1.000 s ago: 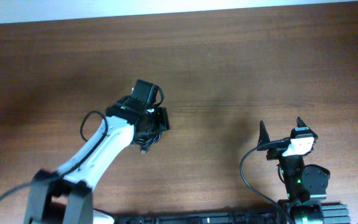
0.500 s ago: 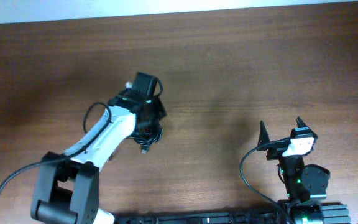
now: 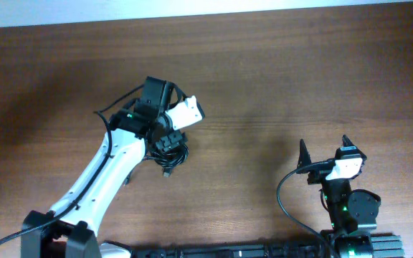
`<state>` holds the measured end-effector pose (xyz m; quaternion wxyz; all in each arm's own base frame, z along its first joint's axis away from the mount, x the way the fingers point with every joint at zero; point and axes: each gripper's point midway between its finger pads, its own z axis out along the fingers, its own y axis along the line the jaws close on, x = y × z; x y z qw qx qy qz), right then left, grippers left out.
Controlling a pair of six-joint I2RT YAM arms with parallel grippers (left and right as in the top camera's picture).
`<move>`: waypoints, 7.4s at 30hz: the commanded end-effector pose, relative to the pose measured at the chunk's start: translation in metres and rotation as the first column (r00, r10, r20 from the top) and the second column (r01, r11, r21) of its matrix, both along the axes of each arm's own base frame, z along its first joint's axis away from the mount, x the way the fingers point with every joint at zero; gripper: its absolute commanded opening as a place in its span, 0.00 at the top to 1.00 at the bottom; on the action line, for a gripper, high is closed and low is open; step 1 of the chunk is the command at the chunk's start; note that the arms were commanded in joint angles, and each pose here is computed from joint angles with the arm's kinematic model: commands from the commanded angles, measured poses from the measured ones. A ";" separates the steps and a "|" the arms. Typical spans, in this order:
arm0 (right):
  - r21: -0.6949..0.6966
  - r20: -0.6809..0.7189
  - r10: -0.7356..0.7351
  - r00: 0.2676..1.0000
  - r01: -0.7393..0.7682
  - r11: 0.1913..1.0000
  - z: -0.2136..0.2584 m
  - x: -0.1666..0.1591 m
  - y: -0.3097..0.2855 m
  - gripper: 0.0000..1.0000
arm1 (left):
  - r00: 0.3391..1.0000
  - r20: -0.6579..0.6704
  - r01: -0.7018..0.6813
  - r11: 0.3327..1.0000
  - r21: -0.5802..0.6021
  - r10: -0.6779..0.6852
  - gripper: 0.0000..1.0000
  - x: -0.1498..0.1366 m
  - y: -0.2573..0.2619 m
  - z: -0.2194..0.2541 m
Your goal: Untangle cables
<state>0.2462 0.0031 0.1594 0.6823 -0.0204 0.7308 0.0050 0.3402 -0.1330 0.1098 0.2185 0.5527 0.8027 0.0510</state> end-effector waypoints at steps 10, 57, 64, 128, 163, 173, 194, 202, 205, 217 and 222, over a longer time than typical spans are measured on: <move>0.007 -0.007 -0.012 1.000 0.012 1.000 -0.003 0.000 -0.002 0.01 | 0.994 -0.104 0.020 0.993 -0.112 -0.032 0.31 -0.004 0.021 -0.049; 0.007 -0.007 -0.012 1.000 0.012 1.000 -0.003 0.000 -0.002 0.01 | 0.323 -0.310 -0.926 0.232 -0.296 0.894 1.00 0.038 0.061 -0.012; 0.007 -0.003 -0.012 1.000 0.012 1.000 -0.002 0.000 -0.002 0.01 | 0.322 -0.244 -0.899 0.215 -0.382 0.915 1.00 0.027 0.075 0.036; 0.747 -0.346 0.760 0.550 -0.329 0.578 -0.037 0.019 0.243 0.14 | 0.361 -0.361 -0.902 0.222 -0.371 0.860 1.00 0.019 0.053 0.033; 0.872 -0.087 0.825 0.558 -0.359 0.334 0.030 0.063 0.313 0.96 | 0.432 -0.407 -0.881 0.279 -0.381 0.805 1.00 0.017 0.038 0.034; 0.829 0.060 0.912 0.406 -0.529 0.181 0.067 0.072 0.263 0.96 | 0.398 -0.301 -0.885 0.276 -0.375 0.867 1.00 0.023 0.059 0.034; 0.819 -0.174 0.923 0.344 -0.470 0.329 0.004 0.034 0.310 0.42 | 0.064 -0.527 -0.872 -0.209 -0.443 0.848 1.00 0.042 0.059 0.047; 0.758 -0.221 0.734 0.642 -0.360 0.544 -0.006 0.075 0.299 0.49 | 0.028 -0.607 -0.900 -0.244 -0.361 0.794 1.00 0.030 0.046 0.040; 0.755 -0.226 0.718 0.658 -0.348 0.556 -0.007 0.078 0.297 0.43 | 0.027 -0.608 -0.902 -0.243 -0.358 0.794 1.00 0.029 0.045 0.040; 0.762 -0.374 0.777 0.506 -0.311 0.569 -0.045 0.061 0.282 0.96 | 0.065 -0.507 -0.886 -0.184 -0.425 0.859 1.00 0.040 0.072 0.043; 0.740 -0.421 0.831 0.363 -0.393 0.546 -0.062 0.042 0.267 0.94 | 0.297 -0.353 -0.850 0.077 -0.521 0.887 1.00 0.056 0.071 0.056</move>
